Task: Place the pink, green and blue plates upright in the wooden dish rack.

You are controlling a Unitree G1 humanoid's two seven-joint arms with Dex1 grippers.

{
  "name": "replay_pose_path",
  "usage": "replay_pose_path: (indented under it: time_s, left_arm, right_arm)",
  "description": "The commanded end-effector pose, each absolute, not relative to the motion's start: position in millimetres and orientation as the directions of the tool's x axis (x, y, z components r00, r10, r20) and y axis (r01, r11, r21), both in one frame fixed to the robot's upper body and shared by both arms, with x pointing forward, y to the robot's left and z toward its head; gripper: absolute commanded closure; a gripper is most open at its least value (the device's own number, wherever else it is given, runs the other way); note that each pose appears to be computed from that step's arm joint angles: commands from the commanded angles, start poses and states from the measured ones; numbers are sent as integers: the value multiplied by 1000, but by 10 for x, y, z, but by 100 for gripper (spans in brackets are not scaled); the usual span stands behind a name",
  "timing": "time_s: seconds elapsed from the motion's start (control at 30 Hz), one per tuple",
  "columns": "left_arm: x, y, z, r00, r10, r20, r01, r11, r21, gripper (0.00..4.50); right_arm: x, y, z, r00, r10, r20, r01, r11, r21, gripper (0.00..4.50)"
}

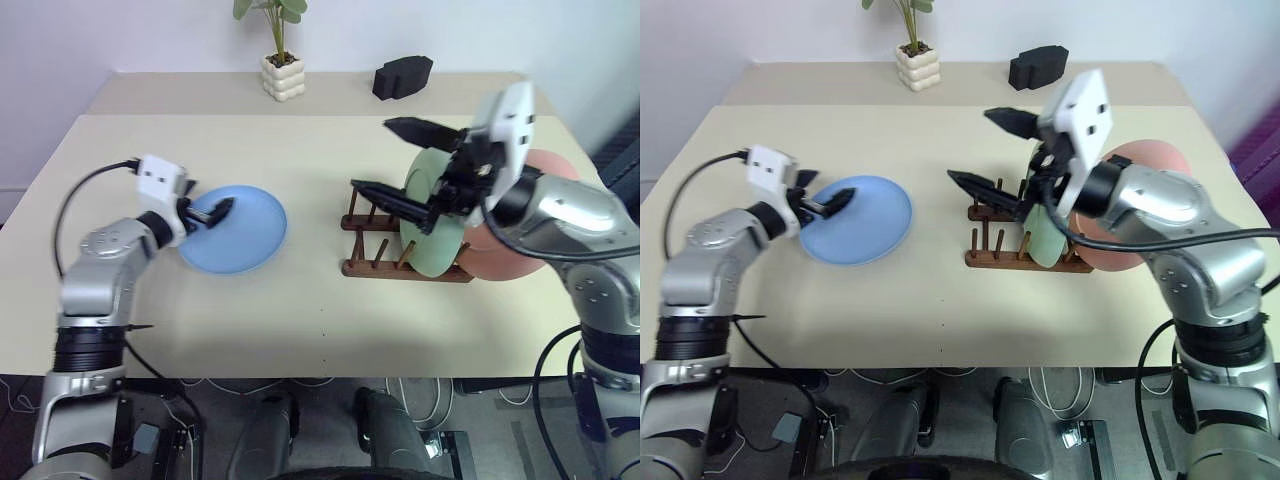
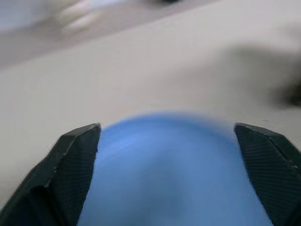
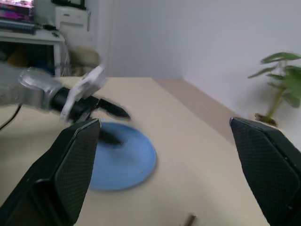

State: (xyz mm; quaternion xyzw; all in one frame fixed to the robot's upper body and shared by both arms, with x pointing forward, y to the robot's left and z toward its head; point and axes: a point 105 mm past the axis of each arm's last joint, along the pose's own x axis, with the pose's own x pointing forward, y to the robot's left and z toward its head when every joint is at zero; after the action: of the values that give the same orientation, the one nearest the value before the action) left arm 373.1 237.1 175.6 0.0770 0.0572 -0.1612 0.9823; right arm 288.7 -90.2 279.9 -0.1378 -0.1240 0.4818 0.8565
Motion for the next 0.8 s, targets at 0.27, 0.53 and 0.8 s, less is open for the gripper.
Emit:
replay_pose_path:
  time_s: [0.27,0.53,0.8]
  left_arm:
    - [3532,2692,1456,900,-134,-415,180,981,72,4]
    - [3508,2677,1128,853,-140,-503,130,990,-56,56]
    - [3576,2622,1141,866,-159,-473,136,987,-84,435]
  right_arm:
    - [2675,-737,2606,359,932,-50,-890,325,-320,0]
    - [2620,-729,2452,347,933,-98,-899,301,-319,0]
    - [2600,-754,2382,352,926,-135,-900,295,-322,0]
